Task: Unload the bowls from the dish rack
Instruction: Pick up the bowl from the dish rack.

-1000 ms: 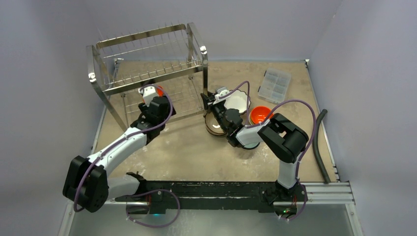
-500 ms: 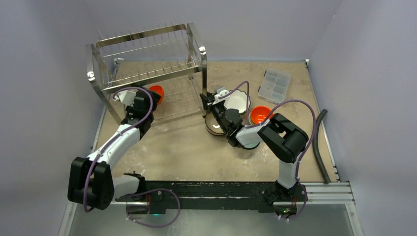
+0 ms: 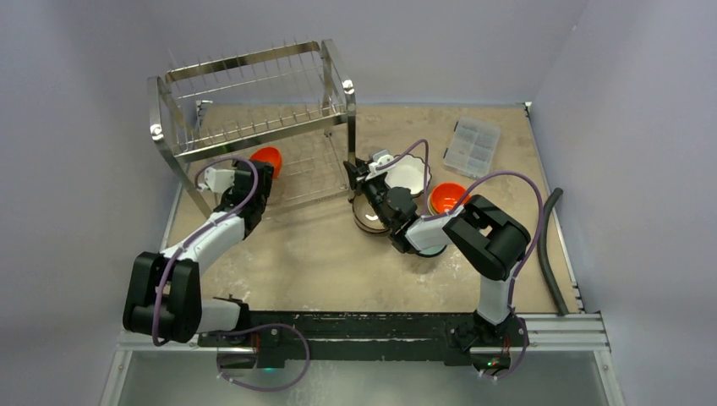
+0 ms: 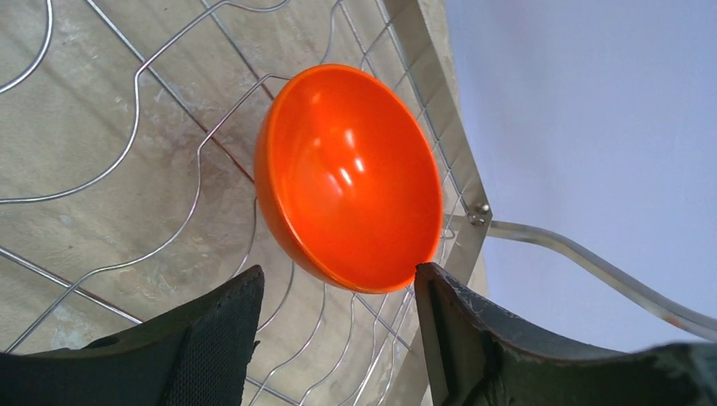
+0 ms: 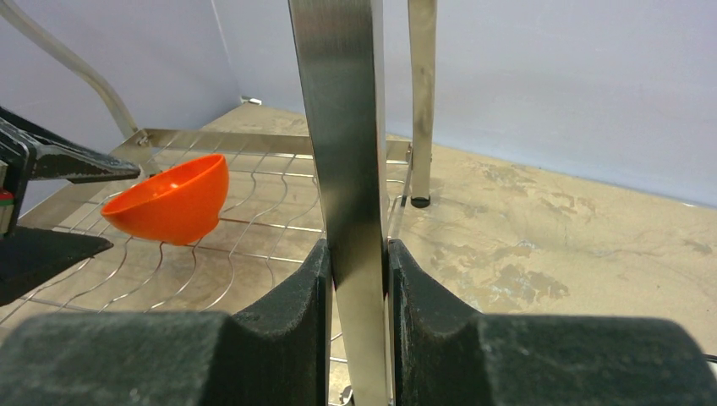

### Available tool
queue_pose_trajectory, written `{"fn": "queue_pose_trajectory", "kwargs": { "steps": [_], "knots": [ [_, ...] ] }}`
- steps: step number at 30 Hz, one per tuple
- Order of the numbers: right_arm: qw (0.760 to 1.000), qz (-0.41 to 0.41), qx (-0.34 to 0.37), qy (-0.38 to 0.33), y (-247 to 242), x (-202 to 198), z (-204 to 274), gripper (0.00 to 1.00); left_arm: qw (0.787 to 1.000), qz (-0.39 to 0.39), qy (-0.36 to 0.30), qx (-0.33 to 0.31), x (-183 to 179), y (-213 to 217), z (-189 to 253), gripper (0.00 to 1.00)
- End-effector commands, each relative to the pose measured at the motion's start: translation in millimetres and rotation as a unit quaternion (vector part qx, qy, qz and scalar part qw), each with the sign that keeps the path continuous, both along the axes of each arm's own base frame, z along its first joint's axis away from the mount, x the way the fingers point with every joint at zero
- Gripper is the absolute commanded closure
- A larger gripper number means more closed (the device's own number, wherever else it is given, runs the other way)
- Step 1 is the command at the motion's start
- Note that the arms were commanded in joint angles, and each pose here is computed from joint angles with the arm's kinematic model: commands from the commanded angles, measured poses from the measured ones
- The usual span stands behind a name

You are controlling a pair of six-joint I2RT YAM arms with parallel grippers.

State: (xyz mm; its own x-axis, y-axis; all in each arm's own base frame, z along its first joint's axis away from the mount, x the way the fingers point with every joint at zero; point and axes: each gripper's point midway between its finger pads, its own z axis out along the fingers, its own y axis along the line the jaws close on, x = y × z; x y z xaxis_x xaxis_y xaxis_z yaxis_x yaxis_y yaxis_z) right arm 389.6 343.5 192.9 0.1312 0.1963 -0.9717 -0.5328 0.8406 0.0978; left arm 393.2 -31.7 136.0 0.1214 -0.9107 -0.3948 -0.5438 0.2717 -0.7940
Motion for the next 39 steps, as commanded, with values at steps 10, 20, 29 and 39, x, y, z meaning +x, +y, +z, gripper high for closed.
{"fn": "queue_pose_trajectory", "kwargs": {
  "steps": [10, 20, 29, 39],
  "knots": [
    [0.997, 0.020, 0.072, -0.036, 4.4, -8.2, 47.1, 0.99, 0.999, 0.025, 0.002, -0.035, 17.6, 8.4, -14.1, 0.55],
    [0.997, 0.022, 0.072, -0.036, 5.9, -8.4, 47.3, 0.99, 0.999, 0.020, 0.005, -0.036, 14.5, 9.4, -15.3, 0.81],
    [0.996, 0.028, 0.070, -0.037, 7.6, -9.3, 50.1, 0.99, 1.000, 0.009, 0.001, -0.007, 8.8, 13.9, 4.4, 1.00],
    [0.997, 0.033, 0.058, -0.035, 10.7, -9.5, 52.3, 0.99, 0.997, -0.047, 0.044, 0.042, -16.2, 10.4, 19.0, 1.00]
  ]
}}
